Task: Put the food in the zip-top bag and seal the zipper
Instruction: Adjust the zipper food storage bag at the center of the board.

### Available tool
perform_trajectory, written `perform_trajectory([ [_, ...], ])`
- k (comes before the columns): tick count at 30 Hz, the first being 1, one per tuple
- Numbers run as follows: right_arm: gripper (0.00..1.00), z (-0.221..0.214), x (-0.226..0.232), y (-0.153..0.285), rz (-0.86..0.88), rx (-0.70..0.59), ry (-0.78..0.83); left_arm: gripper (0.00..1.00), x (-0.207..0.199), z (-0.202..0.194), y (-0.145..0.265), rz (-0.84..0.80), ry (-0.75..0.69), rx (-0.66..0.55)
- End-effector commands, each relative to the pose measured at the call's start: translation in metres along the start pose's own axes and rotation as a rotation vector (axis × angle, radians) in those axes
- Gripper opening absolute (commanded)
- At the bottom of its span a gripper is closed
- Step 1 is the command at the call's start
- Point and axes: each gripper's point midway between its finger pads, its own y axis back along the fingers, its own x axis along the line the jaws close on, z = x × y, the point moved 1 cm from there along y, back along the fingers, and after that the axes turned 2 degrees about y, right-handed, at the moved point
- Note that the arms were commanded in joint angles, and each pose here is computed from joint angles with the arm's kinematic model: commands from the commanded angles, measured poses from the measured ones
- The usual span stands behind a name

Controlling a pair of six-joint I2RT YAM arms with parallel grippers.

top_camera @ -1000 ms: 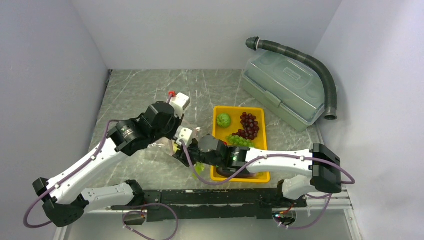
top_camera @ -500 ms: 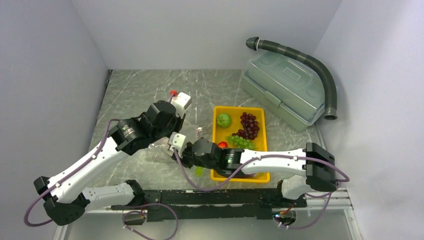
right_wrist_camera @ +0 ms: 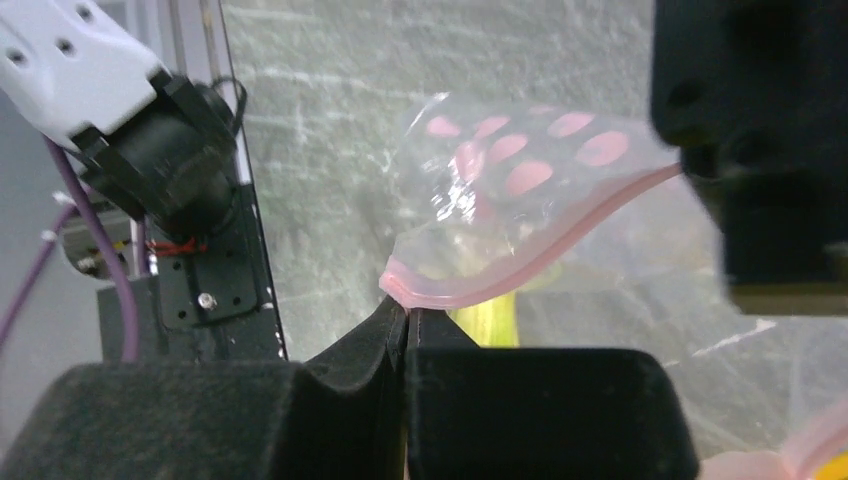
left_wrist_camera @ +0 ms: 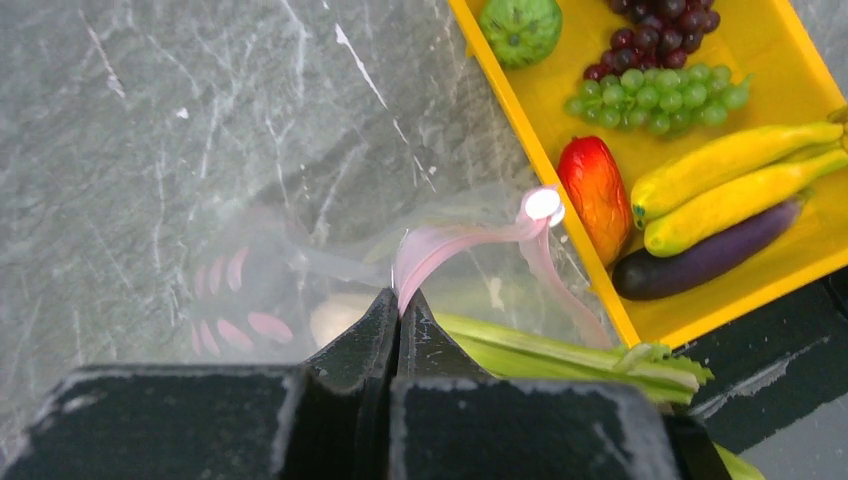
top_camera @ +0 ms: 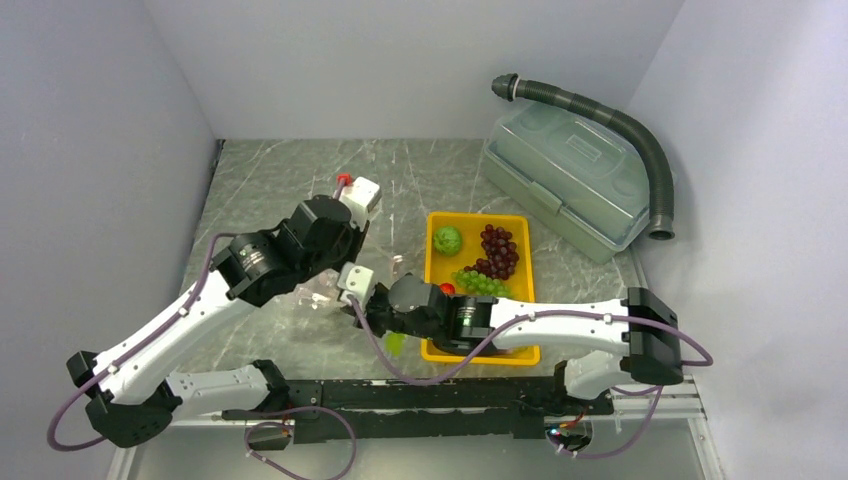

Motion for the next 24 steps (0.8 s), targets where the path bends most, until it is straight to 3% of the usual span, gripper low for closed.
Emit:
perform_trajectory([
  [1, 0.00, 0.101, -0.009, 0.031, 0.003, -0.233, -0.043, 0.00, 0.012, 0.028, 0.012, 0.075, -0.021, -0.056],
  [4, 0.00, 0.138, -0.014, 0.046, 0.006, -0.283, -0.053, 0.03, 0.018, 0.041, 0.017, 0.120, -0.049, -0.057],
  [8, 0.00, 0.170, -0.019, 0.058, 0.018, -0.294, -0.035, 0.16, 0.021, 0.062, 0.024, 0.141, -0.056, -0.108],
  [13, 0.00, 0.179, -0.029, 0.061, -0.008, -0.281, -0.056, 0.28, 0.016, 0.083, 0.037, 0.100, -0.028, -0.177],
  [18, 0.00, 0.173, -0.042, 0.066, -0.054, -0.282, -0.114, 0.28, 0.012, 0.084, 0.041, 0.066, -0.013, -0.192],
  [24, 0.00, 0.200, -0.052, 0.098, -0.068, -0.387, -0.188, 0.36, 0.012, 0.075, 0.037, 0.068, -0.022, -0.167],
])
